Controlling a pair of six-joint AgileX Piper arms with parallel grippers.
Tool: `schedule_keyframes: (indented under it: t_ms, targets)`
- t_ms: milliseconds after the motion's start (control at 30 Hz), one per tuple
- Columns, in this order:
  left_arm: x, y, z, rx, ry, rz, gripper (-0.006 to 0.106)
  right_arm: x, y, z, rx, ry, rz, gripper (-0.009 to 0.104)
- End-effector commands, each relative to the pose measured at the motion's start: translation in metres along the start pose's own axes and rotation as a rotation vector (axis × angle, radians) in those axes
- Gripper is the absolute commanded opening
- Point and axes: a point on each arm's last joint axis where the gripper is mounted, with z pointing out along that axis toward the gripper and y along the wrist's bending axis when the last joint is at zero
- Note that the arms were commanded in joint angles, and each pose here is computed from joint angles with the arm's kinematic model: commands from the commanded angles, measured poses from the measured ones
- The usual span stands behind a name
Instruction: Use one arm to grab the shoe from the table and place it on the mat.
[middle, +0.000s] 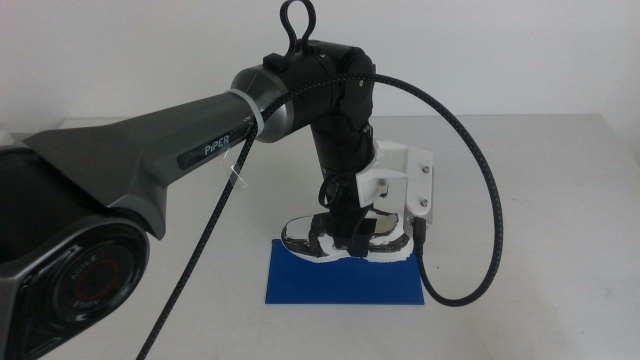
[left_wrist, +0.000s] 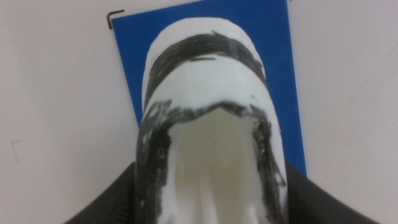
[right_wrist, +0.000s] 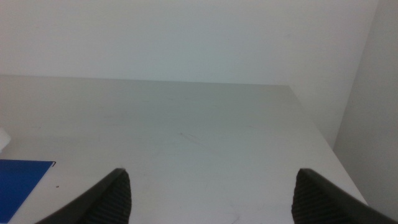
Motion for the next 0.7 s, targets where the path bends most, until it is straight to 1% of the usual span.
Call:
schedule_keyframes:
  t_ms: [0, 133, 200, 300, 500, 667]
  targets:
    - [-0.008, -0.0102, -0.0368, 0.012, -0.032, 0.046, -0.001, -0.0113, -0.0008, -0.0026, 0.012, -0.108, -0.021, 0.066]
    - [-0.0081, -0.0102, -0.0368, 0.012, -0.033, 0.046, -0.001, -0.0113, -0.0008, -0.0026, 0.012, -0.108, -0.021, 0.066]
    - [-0.0084, -0.0104, -0.0368, 0.015, -0.036, -0.022, -0.001, -0.0113, -0.0008, -0.0026, 0.012, -0.108, -0.021, 0.066]
    - [-0.0084, -0.0104, -0.0368, 0.015, -0.036, -0.071, -0.001, -0.0113, -0.0008, -0.0026, 0.012, -0.108, -0.021, 0.066]
    - [-0.0084, -0.0104, -0.0368, 0.016, -0.035, -0.109, -0.001, -0.0113, -0.0008, -0.0026, 0.012, -0.108, -0.021, 0.066]
    - [-0.0074, -0.0113, -0.0334, 0.027, -0.03, -0.116, -0.001, -0.0113, -0.0008, -0.0026, 0.012, -0.108, -0.021, 0.066]
